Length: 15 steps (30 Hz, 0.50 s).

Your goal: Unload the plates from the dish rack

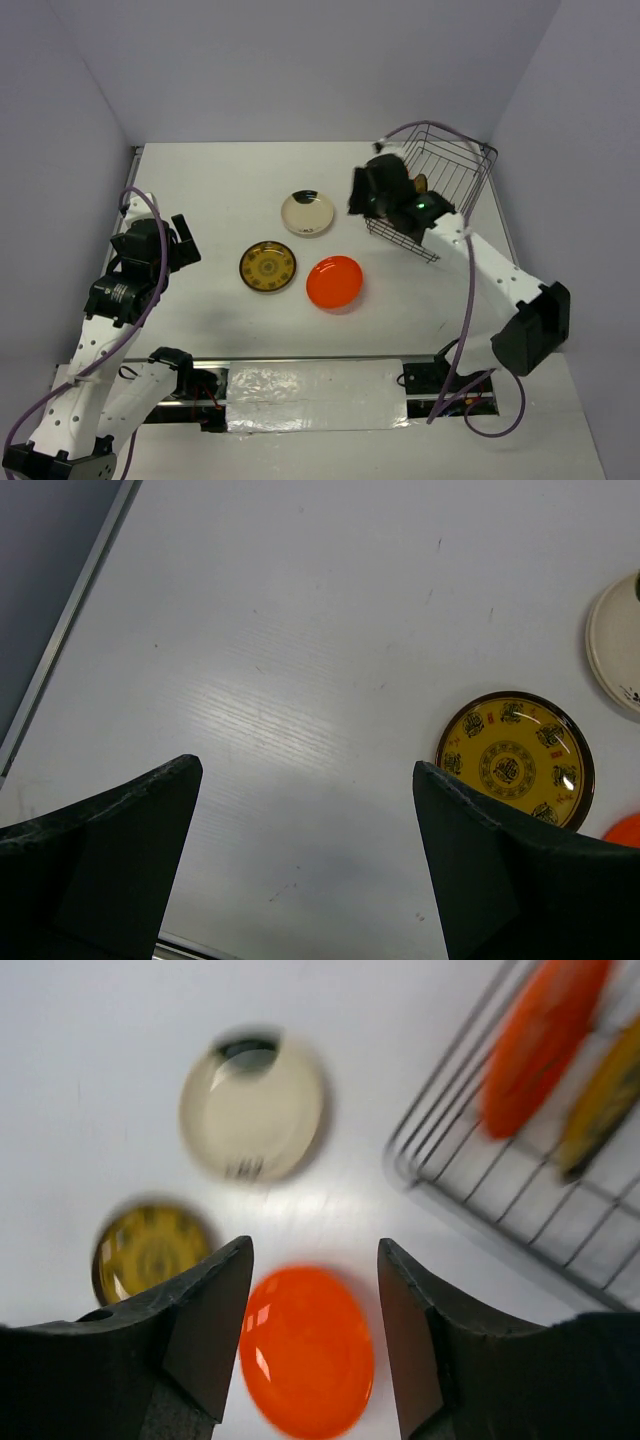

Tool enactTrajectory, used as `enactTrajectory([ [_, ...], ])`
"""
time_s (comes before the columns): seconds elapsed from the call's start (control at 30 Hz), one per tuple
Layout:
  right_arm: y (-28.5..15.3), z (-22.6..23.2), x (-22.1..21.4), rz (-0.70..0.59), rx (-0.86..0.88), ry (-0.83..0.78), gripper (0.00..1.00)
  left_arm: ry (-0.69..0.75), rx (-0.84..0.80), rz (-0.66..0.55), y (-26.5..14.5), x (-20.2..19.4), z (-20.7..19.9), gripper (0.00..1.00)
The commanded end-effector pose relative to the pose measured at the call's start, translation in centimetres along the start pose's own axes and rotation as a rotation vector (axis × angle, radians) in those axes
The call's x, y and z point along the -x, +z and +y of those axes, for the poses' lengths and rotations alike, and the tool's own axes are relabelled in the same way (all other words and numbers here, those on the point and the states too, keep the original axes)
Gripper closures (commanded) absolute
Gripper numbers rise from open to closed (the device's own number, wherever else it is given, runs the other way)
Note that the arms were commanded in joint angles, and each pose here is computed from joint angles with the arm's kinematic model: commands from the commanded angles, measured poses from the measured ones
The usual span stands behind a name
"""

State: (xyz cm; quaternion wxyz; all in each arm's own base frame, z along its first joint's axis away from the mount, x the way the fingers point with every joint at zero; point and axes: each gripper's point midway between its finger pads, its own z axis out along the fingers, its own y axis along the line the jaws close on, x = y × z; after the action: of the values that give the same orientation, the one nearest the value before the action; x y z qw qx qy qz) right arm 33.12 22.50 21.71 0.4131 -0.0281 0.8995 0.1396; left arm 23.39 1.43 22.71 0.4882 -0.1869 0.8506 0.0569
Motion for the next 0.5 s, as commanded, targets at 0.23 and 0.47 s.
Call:
enactTrajectory([
  [0.23, 5.0, -12.7, 9.6, -0.145, -0.368, 0.265, 0.43, -0.019, -0.006, -0.022, 0.0, 0.6, -0.2, 0.01],
  [0.47, 9.2, -15.9, 9.3, -0.095, -0.455, 0.29, 0.48, -0.017, -0.012, -0.02, 0.0, 0.6, -0.3, 0.0],
])
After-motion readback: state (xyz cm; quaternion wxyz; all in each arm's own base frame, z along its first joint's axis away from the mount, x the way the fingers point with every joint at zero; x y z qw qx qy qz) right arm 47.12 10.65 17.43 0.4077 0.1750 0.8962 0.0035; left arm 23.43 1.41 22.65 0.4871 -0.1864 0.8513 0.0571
